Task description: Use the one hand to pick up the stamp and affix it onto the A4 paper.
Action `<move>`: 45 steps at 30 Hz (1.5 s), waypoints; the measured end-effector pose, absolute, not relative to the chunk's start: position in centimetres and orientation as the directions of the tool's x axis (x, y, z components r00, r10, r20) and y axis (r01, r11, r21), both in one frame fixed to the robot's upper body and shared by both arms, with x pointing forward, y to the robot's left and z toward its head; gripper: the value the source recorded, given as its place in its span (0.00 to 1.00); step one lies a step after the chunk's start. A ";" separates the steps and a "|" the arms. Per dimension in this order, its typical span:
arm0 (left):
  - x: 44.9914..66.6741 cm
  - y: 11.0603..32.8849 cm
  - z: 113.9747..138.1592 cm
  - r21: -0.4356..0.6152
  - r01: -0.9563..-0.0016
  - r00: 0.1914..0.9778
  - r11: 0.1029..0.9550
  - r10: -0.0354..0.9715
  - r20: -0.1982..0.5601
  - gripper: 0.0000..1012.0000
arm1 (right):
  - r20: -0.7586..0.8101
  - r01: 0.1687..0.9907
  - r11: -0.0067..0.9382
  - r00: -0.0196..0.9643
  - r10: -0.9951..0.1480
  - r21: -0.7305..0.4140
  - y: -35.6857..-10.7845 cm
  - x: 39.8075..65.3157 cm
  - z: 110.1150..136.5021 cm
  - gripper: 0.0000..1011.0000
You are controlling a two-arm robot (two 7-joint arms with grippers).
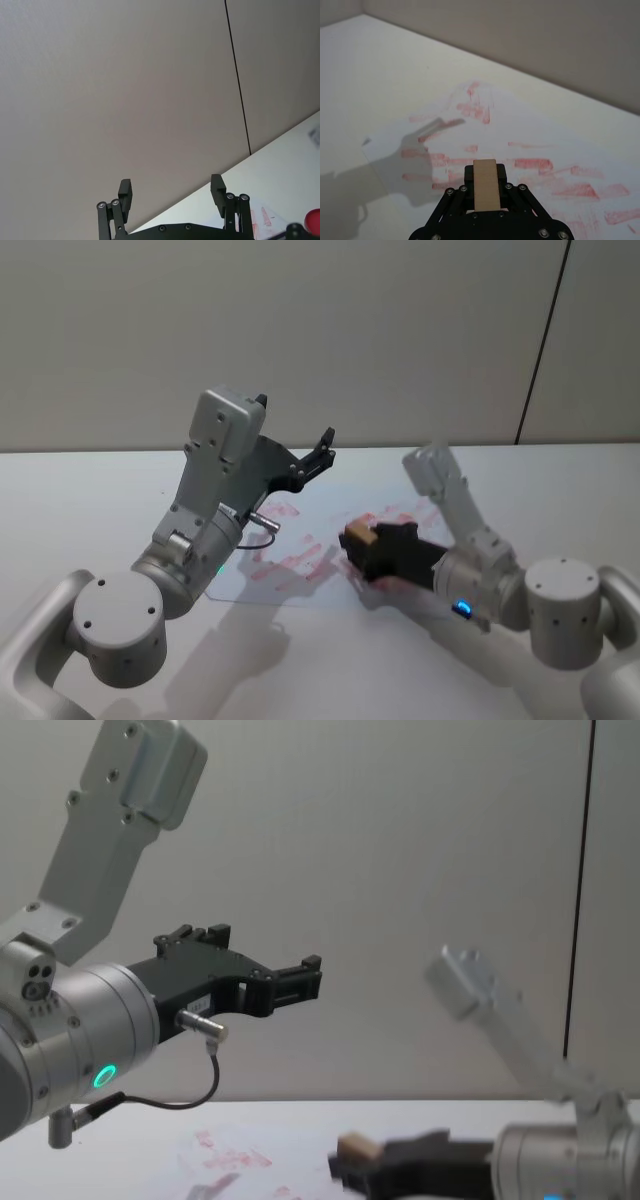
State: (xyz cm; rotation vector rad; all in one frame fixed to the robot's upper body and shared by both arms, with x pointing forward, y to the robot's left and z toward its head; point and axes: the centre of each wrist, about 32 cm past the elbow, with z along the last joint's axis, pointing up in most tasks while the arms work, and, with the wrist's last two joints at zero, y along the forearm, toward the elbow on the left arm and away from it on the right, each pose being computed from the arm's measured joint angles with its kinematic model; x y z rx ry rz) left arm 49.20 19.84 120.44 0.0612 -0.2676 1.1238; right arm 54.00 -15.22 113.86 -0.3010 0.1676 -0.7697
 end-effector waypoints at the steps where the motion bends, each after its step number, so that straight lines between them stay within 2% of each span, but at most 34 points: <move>1: 49.2 19.8 120.4 -0.086 -0.897 0.404 0.434 0.882 0.242 0.99 | -0.041 0.662 0.681 0.707 -0.706 -0.313 -15.3 54.0 114.2 0.22; 11: 49.2 19.8 120.4 -0.086 -0.897 0.404 0.434 0.882 0.242 0.99 | -0.051 0.722 0.661 0.667 -0.744 -0.204 -17.7 53.6 117.1 0.22; 25: 49.2 19.8 120.4 -0.086 -0.897 0.404 0.434 0.882 0.242 0.99 | -0.015 0.799 0.553 0.566 -0.824 -0.236 -23.5 50.9 117.5 0.22; 32: 49.2 19.8 120.4 -0.086 -0.897 0.404 0.434 0.882 0.243 0.99 | -0.001 0.812 0.521 0.540 -0.842 -0.263 -25.0 50.0 117.3 0.22; 45: 49.2 19.8 120.4 -0.086 -0.897 0.404 0.434 0.882 0.242 0.99 | 0.006 0.811 0.495 0.523 -0.852 -0.313 -25.8 49.7 116.7 0.22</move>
